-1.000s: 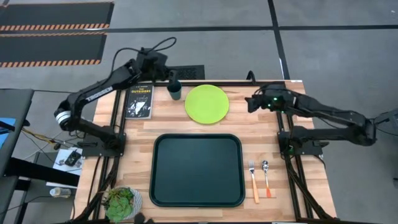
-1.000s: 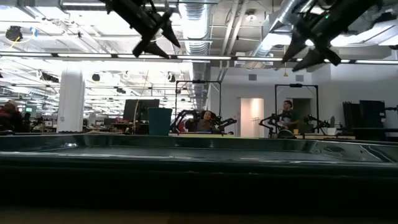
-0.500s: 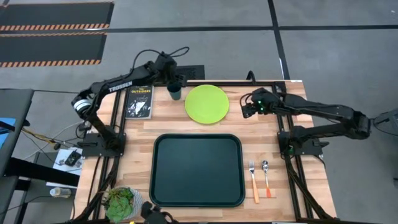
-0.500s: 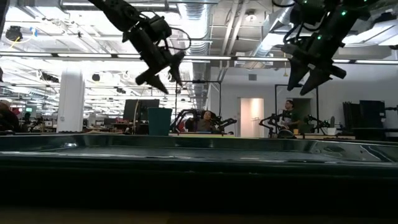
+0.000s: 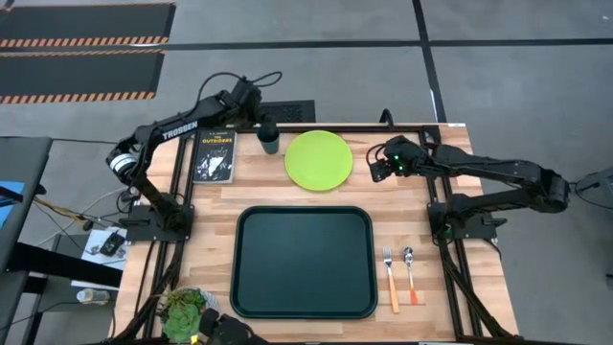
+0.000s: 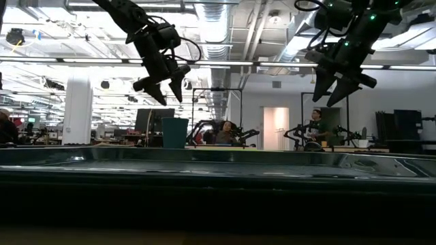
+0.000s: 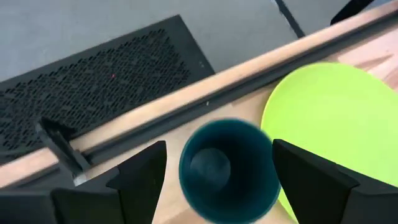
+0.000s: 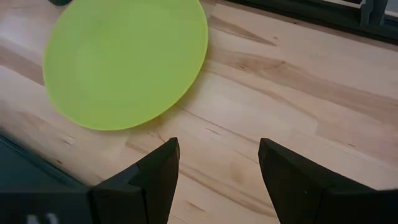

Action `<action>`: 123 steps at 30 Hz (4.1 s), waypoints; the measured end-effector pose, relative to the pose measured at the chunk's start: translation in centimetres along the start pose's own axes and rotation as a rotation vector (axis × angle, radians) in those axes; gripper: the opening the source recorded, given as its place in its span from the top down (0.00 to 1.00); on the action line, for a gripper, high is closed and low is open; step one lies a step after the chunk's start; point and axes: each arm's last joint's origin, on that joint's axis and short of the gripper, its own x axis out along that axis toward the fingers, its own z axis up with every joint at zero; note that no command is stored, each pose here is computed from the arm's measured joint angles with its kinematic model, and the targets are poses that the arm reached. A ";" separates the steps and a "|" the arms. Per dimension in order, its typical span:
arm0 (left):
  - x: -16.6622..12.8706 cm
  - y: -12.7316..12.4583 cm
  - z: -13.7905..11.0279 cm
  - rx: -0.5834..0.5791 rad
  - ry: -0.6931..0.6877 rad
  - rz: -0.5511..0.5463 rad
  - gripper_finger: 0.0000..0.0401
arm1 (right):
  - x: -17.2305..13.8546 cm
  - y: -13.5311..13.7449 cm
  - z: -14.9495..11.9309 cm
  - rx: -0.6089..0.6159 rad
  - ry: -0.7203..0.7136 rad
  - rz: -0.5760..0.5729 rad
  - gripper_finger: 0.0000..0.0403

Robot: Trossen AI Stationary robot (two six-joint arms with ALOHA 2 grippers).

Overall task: Pick and place plate/cup/fork/spoon on tray
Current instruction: Put the blue cup on the black serving tray

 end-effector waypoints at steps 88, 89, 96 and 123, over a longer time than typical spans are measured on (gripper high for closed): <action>-12.2 -10.9 -10.4 0.211 0.248 -0.156 1.00 | -0.1 0.2 -0.2 -0.047 0.006 0.005 0.39; -12.8 -10.9 -11.6 0.194 0.243 -0.154 1.00 | -0.1 0.2 -0.2 -0.047 0.006 0.005 0.39; -13.0 -10.3 -19.0 0.124 0.237 -0.108 1.00 | -0.1 0.2 -0.2 -0.050 0.006 0.006 0.39; -9.6 -8.7 -23.0 0.089 0.229 -0.015 0.99 | -0.1 0.2 -0.3 -0.067 0.023 0.025 0.39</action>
